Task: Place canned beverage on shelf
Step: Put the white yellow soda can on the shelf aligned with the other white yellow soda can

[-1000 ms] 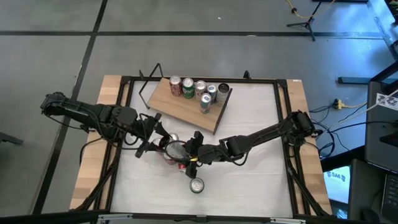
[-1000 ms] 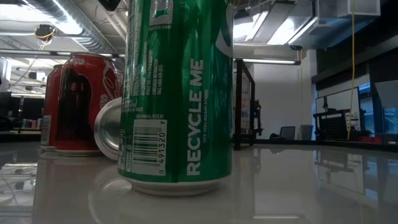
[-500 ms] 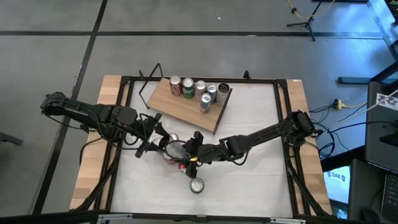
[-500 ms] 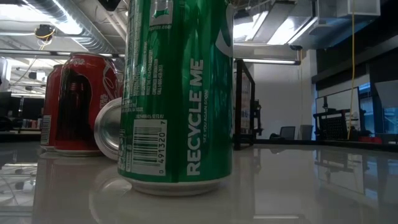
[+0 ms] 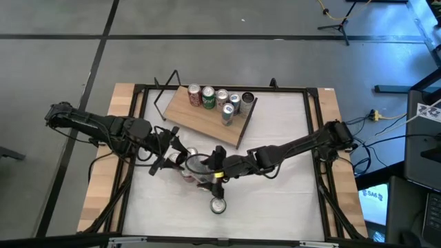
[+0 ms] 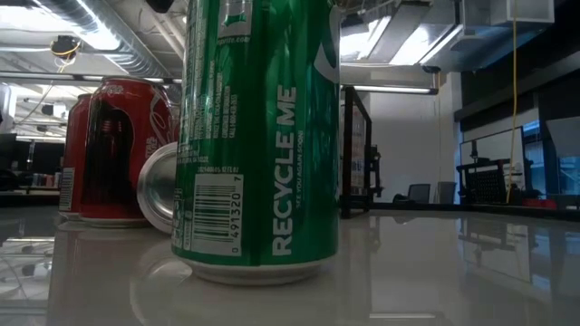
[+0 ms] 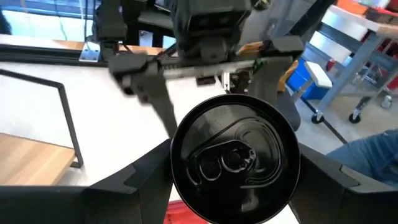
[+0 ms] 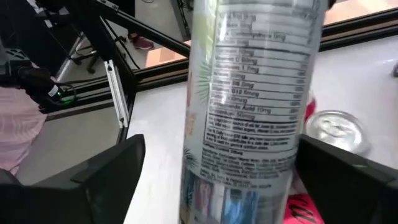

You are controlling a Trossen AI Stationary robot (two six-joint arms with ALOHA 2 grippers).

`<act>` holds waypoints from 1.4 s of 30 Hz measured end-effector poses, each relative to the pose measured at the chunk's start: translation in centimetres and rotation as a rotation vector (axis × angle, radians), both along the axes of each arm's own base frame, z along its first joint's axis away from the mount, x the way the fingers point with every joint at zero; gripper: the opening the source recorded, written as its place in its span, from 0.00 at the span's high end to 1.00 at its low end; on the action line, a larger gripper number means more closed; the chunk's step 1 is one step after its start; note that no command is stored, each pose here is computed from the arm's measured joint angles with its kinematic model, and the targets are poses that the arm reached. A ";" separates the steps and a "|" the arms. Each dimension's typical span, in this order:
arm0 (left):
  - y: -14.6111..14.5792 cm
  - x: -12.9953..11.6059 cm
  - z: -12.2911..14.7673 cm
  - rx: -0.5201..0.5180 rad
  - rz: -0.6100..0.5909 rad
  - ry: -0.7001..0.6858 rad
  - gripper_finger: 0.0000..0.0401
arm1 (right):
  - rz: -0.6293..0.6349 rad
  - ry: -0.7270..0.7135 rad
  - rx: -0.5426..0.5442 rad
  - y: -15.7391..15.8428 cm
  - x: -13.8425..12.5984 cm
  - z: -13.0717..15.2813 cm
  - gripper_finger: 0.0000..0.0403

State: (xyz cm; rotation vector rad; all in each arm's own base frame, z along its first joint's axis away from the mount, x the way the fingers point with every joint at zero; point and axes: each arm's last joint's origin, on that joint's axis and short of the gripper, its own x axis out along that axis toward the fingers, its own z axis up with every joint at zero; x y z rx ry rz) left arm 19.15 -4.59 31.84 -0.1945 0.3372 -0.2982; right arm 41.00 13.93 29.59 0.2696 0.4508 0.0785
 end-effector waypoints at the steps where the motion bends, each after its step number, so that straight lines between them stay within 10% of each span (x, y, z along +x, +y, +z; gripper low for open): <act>1: 0.0 0.0 0.0 -0.011 0.012 0.001 0.39 | 0.001 0.005 -0.003 0.0 -0.4 0.4 0.04; 16: 1.0 1.2 0.8 -0.003 0.127 -0.021 0.39 | -0.125 0.112 -0.191 0.8 -8.0 5.4 0.05; 31: 6.0 10.1 7.0 0.230 0.193 0.235 0.39 | -0.317 0.329 -0.410 0.6 -14.6 5.6 0.05; 42: 11.1 16.6 4.8 0.360 0.179 0.518 0.39 | -0.361 0.340 -0.389 0.7 -15.0 5.4 0.05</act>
